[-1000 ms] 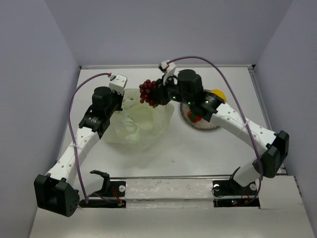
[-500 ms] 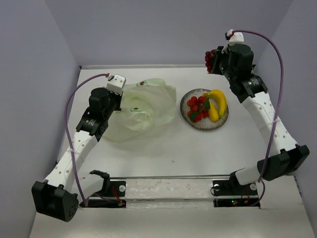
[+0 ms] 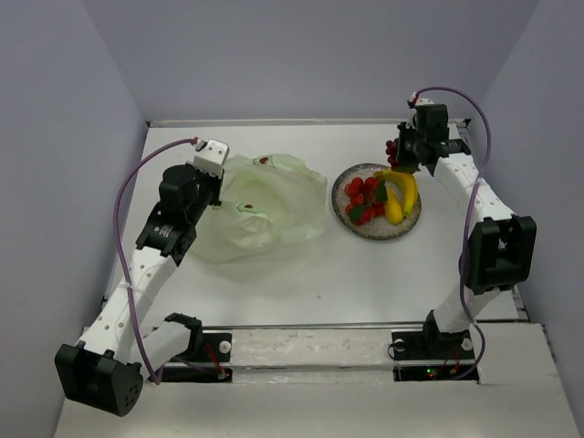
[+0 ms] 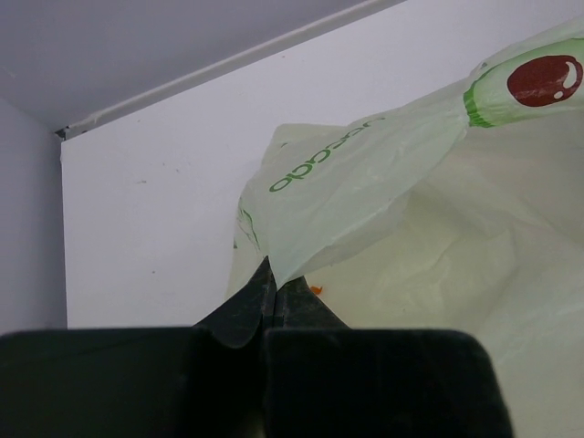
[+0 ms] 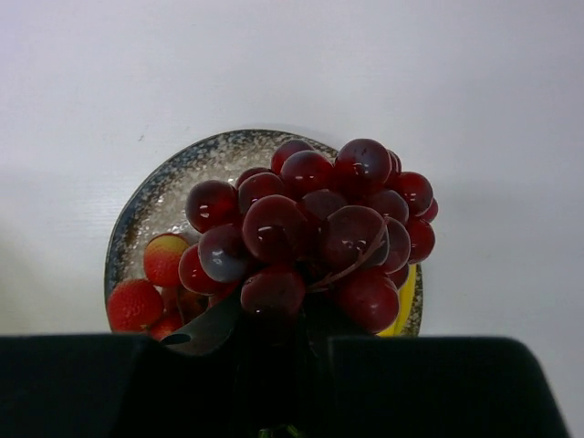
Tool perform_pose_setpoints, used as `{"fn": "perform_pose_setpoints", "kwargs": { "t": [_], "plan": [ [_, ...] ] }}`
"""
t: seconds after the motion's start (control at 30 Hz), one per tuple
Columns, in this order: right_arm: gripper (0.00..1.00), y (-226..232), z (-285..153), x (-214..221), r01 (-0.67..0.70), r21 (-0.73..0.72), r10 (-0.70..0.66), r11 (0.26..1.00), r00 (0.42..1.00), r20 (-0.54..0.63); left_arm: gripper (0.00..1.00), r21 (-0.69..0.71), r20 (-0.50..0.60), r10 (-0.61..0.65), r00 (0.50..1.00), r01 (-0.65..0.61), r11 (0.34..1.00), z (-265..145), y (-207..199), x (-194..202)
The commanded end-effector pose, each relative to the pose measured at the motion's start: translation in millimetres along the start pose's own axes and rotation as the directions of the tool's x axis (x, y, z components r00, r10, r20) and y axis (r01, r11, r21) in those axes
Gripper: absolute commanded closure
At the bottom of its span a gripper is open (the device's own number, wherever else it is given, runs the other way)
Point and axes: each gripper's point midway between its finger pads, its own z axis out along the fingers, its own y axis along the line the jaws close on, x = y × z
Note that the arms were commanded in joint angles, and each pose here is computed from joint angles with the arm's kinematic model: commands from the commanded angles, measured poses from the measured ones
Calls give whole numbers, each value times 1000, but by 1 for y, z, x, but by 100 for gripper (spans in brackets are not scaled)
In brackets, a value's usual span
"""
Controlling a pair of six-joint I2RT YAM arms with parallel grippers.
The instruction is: Take the fake fruits out of the plastic bag
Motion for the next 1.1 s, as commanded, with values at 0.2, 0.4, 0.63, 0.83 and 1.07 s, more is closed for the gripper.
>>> {"fn": "perform_pose_setpoints", "kwargs": {
  "t": [0.2, 0.4, 0.63, 0.83, 1.07],
  "plan": [
    [99, 30, -30, -16, 25, -153, -10, 988, 995, 98, 100, -5, 46, 7, 999, -7, 1000, -5, 2, -6],
    [99, 26, -30, 6, 13, -144, -5, 990, 998, 57, 100, -1, 59, 8, 998, -8, 1000, -2, 1, -9],
    [93, 23, -16, 77, -44, -137, 30, 990, 994, -106, 100, -4, 55, 11, 998, -11, 1000, -2, 2, -7],
    [41, 20, -18, 85, -44, -122, 27, 992, 991, -135, 100, 1, 53, 13, 998, -13, 1000, 0, 0, -6],
    [21, 22, -35, 57, 27, -104, -40, 994, 992, -123, 100, 1, 53, 16, 998, -16, 1000, 0, 0, -6]
  ]
}}
